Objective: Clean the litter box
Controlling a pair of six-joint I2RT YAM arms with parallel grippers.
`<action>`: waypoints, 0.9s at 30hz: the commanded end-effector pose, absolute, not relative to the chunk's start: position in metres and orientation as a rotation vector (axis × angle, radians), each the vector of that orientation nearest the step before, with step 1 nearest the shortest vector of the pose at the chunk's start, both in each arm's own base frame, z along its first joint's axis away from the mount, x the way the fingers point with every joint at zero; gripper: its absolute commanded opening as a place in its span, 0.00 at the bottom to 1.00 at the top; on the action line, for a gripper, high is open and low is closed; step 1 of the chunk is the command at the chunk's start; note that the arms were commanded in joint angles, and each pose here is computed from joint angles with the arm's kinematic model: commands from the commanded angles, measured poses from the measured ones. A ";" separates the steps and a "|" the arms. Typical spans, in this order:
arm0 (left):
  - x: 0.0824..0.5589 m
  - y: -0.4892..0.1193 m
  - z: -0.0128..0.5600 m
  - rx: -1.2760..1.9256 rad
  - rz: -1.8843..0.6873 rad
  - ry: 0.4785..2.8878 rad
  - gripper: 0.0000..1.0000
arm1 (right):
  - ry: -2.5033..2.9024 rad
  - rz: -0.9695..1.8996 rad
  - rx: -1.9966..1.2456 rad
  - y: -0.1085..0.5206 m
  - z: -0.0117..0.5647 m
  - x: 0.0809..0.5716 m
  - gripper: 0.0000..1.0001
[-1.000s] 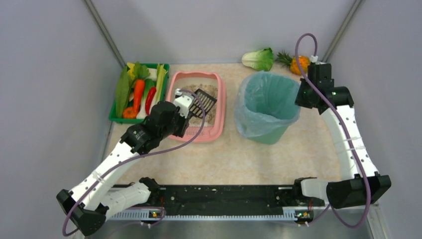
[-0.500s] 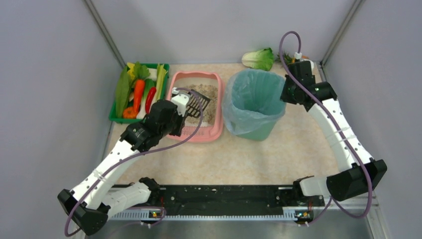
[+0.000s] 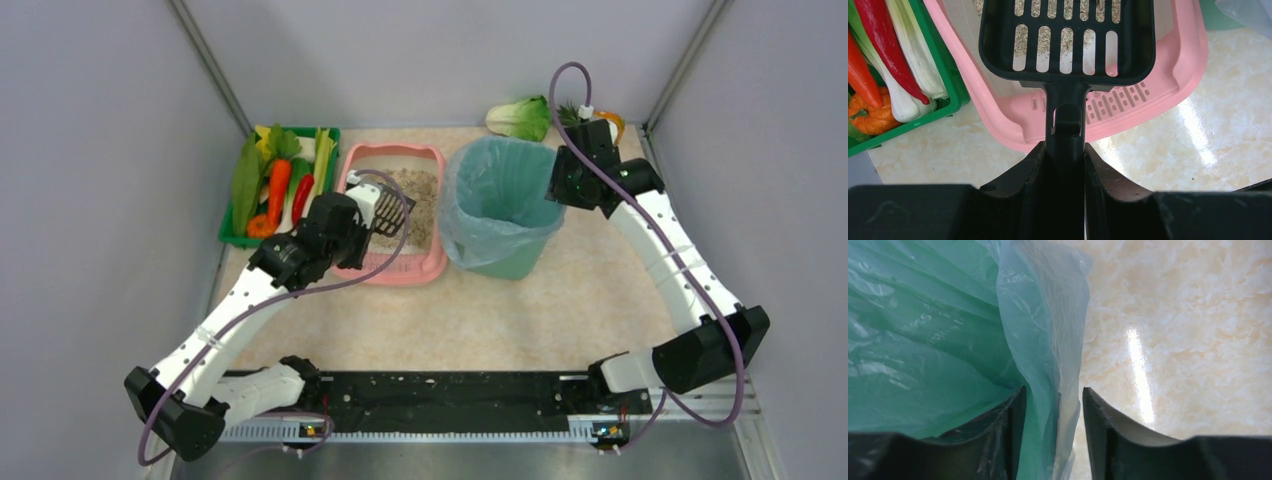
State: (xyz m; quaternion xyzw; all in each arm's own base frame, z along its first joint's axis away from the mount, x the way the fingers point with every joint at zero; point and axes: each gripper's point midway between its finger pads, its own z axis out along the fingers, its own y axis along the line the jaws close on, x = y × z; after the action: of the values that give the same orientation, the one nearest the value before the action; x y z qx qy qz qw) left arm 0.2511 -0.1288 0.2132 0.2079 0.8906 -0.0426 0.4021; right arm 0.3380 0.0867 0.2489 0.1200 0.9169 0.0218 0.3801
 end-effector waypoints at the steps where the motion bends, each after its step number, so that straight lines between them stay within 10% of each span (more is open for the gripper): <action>1: 0.261 -0.128 0.232 0.466 -0.093 2.245 0.00 | 2.255 0.094 0.283 0.088 0.287 0.334 0.54; 6: 0.263 -0.124 0.226 0.463 -0.034 2.341 0.00 | 2.149 0.063 0.266 0.073 0.323 0.325 0.74; 27: 0.294 -0.103 0.198 0.439 0.315 2.693 0.00 | 1.898 -0.028 0.291 0.033 0.361 0.296 0.80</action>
State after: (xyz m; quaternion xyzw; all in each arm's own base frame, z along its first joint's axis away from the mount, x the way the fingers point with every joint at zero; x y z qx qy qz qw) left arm 0.2948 -0.1164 0.1804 0.1668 0.9628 0.0811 0.1964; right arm 0.2968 0.0369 0.3469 0.1227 0.8292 -0.0094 0.5452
